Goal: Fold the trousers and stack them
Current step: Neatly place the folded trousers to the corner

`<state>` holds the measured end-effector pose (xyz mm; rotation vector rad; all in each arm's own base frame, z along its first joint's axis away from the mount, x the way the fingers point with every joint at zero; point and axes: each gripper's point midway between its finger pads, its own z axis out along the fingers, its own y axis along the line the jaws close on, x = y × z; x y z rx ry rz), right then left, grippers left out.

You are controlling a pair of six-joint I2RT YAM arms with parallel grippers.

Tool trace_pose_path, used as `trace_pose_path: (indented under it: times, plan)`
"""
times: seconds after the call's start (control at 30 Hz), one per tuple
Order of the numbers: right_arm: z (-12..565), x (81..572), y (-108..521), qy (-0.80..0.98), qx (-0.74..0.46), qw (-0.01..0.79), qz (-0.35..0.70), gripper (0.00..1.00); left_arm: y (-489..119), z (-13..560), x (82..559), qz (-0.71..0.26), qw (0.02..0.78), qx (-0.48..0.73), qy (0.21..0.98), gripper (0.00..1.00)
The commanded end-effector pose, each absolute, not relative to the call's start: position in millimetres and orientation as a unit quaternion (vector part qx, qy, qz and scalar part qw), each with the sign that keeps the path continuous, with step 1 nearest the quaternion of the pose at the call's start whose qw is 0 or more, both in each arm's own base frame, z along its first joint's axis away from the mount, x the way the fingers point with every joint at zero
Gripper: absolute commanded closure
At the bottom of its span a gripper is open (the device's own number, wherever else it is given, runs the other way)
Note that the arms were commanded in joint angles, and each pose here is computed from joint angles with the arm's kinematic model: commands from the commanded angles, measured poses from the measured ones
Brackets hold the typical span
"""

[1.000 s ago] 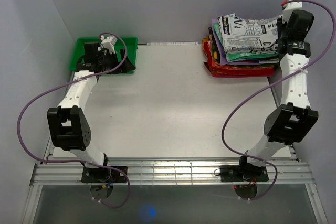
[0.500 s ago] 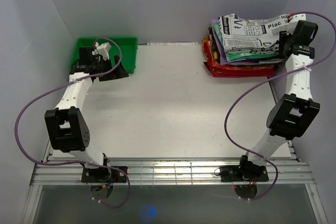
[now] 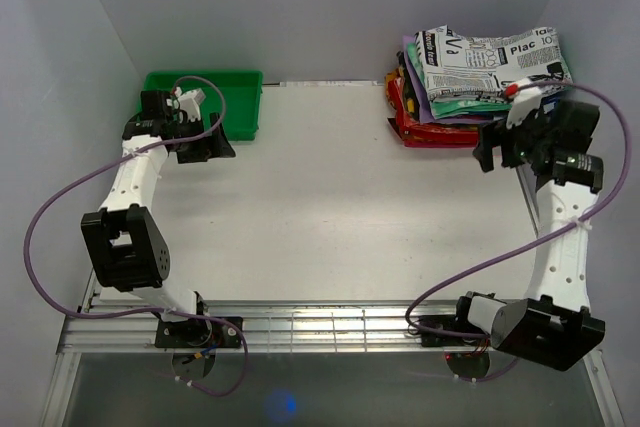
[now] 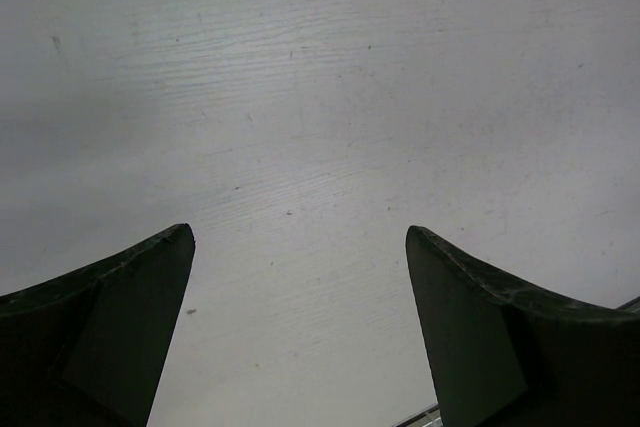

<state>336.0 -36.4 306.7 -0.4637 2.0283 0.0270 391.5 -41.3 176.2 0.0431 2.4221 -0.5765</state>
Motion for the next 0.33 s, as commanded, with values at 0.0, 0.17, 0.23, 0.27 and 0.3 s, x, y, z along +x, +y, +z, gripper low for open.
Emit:
trace_pose_path:
  times: [0.0, 0.17, 0.23, 0.27, 0.3]
  plan:
    - [234, 291, -2, 0.871, -0.226, 0.426, 0.096, 0.1, -30, 195, 374, -0.177, 0.335, 0.041, 0.924, 0.02]
    - [191, 261, 16, 0.88, -0.257, 0.385, 0.105, 0.1, -30, 191, 355, -0.168, 0.339, 0.063, 0.923, 0.02]
    - [182, 254, 23, 0.88, -0.27, 0.376, 0.105, 0.1, -31, 192, 349, -0.168, 0.342, 0.064, 0.922, 0.02]
    - [182, 252, 25, 0.88, -0.271, 0.377, 0.105, 0.1, -32, 193, 347, -0.17, 0.341, 0.06, 0.923, 0.02]
    - [184, 253, 27, 0.878, -0.272, 0.379, 0.106, 0.1, -31, 196, 348, -0.173, 0.341, 0.049, 0.923, 0.02]
